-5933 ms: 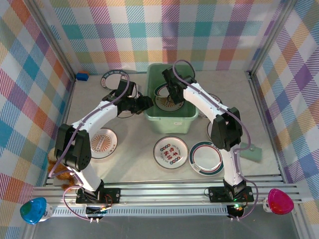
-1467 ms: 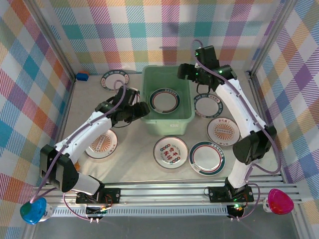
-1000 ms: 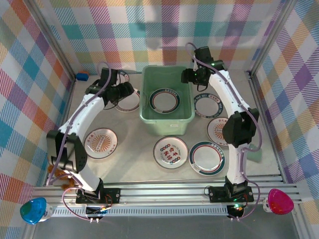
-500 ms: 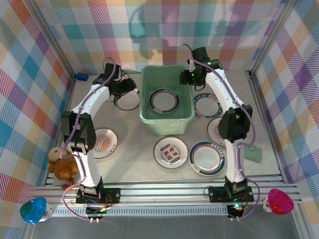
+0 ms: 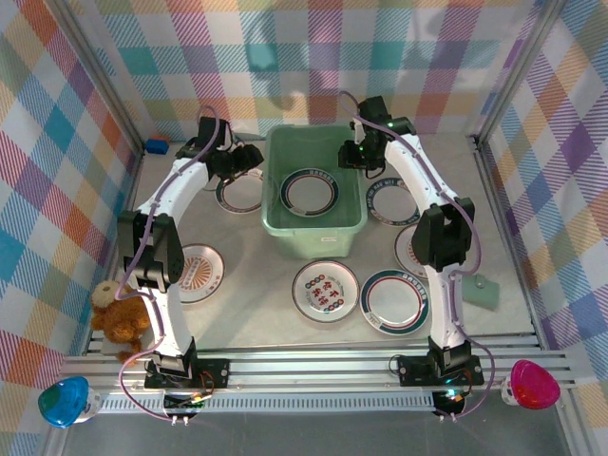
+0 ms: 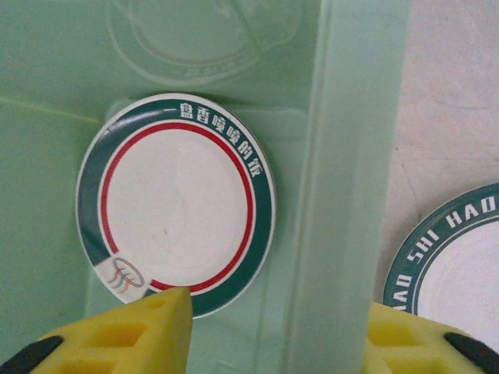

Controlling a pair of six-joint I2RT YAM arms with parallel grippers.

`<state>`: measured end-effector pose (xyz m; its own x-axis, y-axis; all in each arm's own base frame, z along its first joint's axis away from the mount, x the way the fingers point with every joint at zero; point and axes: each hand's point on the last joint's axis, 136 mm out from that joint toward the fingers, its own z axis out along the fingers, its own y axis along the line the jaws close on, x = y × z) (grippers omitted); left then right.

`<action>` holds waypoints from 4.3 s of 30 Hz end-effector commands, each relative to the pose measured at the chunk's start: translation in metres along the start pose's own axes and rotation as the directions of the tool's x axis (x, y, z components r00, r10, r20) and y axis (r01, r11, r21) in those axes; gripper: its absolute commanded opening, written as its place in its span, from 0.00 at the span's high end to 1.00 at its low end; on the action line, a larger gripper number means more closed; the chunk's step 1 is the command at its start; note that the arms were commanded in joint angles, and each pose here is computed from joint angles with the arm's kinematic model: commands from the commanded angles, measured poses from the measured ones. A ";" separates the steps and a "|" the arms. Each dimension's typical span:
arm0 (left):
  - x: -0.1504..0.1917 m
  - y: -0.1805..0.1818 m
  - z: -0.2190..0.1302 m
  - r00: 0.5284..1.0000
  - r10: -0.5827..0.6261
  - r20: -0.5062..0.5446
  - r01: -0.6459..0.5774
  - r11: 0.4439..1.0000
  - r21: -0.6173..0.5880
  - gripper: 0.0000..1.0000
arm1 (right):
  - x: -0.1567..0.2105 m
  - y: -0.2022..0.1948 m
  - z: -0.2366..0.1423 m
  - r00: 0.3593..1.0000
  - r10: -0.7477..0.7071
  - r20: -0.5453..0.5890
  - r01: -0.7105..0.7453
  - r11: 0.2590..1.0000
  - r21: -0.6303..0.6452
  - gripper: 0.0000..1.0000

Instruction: Place the plates into the plastic bin on the countertop

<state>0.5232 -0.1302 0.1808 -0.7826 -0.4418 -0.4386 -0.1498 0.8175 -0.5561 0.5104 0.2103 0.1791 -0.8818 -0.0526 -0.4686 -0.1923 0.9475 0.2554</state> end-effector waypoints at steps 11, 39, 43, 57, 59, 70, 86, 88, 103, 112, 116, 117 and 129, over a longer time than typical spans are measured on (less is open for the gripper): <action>-0.015 -0.007 0.004 1.000 0.022 -0.001 -0.022 0.999 0.047 0.30 | -0.022 0.043 -0.032 0.926 -0.162 0.341 0.180 0.983 -0.021 0.77; 0.005 0.120 0.004 0.967 -0.248 -0.058 0.213 0.912 -0.350 0.28 | -0.024 0.044 -0.014 0.935 -0.218 0.281 0.235 0.971 -0.029 0.58; 0.008 0.139 -0.009 0.963 -0.266 -0.043 0.227 0.886 -0.404 0.28 | -0.025 0.040 -0.020 0.935 -0.216 0.281 0.226 0.974 -0.003 0.56; 0.012 0.157 0.015 0.956 -0.290 -0.053 0.253 0.898 -0.359 0.28 | -0.026 0.041 -0.031 0.936 -0.198 0.290 0.212 0.977 -0.016 0.45; 0.009 0.159 0.020 0.957 -0.286 -0.043 0.254 0.901 -0.351 0.29 | -0.026 0.042 -0.032 0.936 -0.194 0.292 0.208 0.978 -0.018 0.44; 0.010 0.167 0.042 0.958 -0.283 -0.050 0.253 0.914 -0.316 0.52 | -0.021 0.043 -0.027 0.944 -0.180 0.277 0.197 0.980 -0.034 0.43; -0.027 0.141 0.027 0.971 -0.237 0.032 0.238 0.953 -0.187 0.91 | -0.011 0.038 -0.014 0.947 -0.166 0.275 0.179 0.984 -0.024 0.44; -0.028 0.140 0.023 0.973 -0.229 0.037 0.232 0.954 -0.189 0.92 | -0.012 0.035 -0.017 0.948 -0.156 0.277 0.165 0.986 -0.007 0.43; -0.058 0.104 -0.062 0.970 -0.124 0.211 0.162 0.972 -0.170 0.96 | -0.028 0.033 -0.129 0.886 -0.060 0.459 0.054 0.998 0.024 0.16; -0.068 0.077 -0.135 0.943 -0.046 0.330 0.107 0.980 -0.170 0.98 | -0.003 0.029 -0.174 0.867 0.000 0.498 0.010 1.000 -0.017 0.12; -0.067 0.060 -0.166 0.927 -0.044 0.373 0.097 0.988 -0.123 0.98 | 0.007 0.024 -0.193 0.856 0.046 0.515 -0.018 0.998 -0.060 0.11; -0.065 0.054 -0.171 0.925 -0.057 0.375 0.100 0.990 -0.097 0.98 | 0.009 0.023 -0.195 0.858 0.063 0.510 -0.024 0.996 -0.083 0.11; -0.026 -0.050 -0.195 0.967 -0.110 0.228 0.042 0.957 0.286 1.00 | 0.019 0.096 -0.223 0.923 0.218 0.316 0.015 0.802 -0.598 0.19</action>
<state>0.4450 -0.0574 0.3165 -0.5956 -0.6110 -0.5214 -0.1388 0.7177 -0.6824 0.3931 0.2029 0.3580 -0.6746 0.2409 -0.6978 -0.3467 0.7311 0.5876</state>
